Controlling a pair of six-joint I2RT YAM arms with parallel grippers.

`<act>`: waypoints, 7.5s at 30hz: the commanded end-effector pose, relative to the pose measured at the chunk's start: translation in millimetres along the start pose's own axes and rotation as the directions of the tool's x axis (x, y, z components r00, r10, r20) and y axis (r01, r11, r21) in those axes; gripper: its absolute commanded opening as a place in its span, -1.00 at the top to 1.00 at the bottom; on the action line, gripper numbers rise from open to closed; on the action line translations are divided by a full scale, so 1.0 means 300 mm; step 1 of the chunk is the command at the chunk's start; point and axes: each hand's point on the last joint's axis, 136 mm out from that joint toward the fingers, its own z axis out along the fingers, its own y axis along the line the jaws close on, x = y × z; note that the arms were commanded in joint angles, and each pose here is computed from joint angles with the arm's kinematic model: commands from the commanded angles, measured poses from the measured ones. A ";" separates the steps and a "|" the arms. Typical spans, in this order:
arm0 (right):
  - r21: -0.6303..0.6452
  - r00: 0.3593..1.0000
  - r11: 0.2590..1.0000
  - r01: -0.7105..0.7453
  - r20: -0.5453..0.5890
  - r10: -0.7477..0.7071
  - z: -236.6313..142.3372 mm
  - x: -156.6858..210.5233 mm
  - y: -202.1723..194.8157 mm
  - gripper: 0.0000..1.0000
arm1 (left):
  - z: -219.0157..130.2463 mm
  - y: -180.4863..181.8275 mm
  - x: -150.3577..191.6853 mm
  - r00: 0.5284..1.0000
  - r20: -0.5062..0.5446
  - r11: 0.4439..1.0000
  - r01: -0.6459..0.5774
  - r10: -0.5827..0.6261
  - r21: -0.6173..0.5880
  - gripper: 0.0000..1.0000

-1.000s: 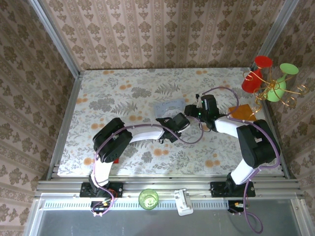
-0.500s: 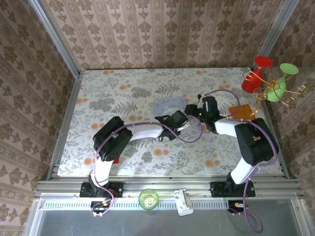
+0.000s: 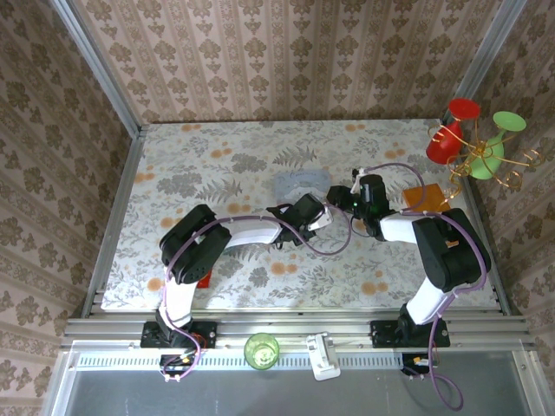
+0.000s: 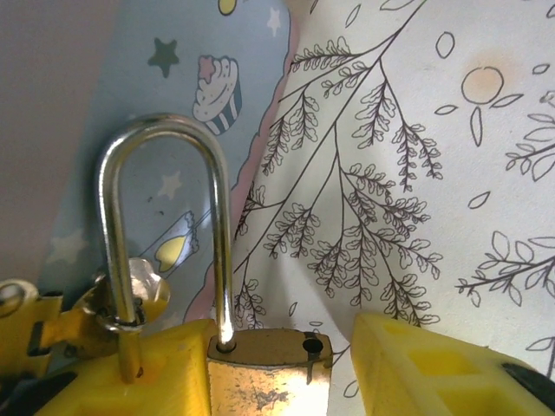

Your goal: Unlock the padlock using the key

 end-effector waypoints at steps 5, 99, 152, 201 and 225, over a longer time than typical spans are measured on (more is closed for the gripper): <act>0.061 0.947 0.996 -0.071 -0.309 0.087 -0.017 0.323 -0.088 0.48 | -0.124 0.139 -0.322 0.890 0.441 0.993 0.106 -0.118 0.051 -0.18; 0.166 0.790 0.814 0.557 -0.410 -0.457 0.125 0.133 0.200 0.26 | -0.141 -0.061 0.271 0.226 0.111 0.245 0.948 -0.968 0.202 0.24; 0.049 0.745 0.865 0.500 -0.534 -0.400 0.144 0.327 0.132 0.39 | -0.098 0.052 0.337 0.783 -0.025 0.743 0.579 -0.621 -0.336 0.49; 0.026 0.762 0.880 0.474 -0.513 -0.395 0.158 0.325 0.146 0.41 | -0.052 0.000 0.303 0.427 0.026 0.416 0.891 -0.904 -0.180 0.36; 0.100 0.798 0.905 0.414 -0.519 -0.308 0.165 0.247 0.047 0.43 | -0.204 0.031 -0.043 0.610 0.116 0.619 0.784 -0.784 0.054 -0.20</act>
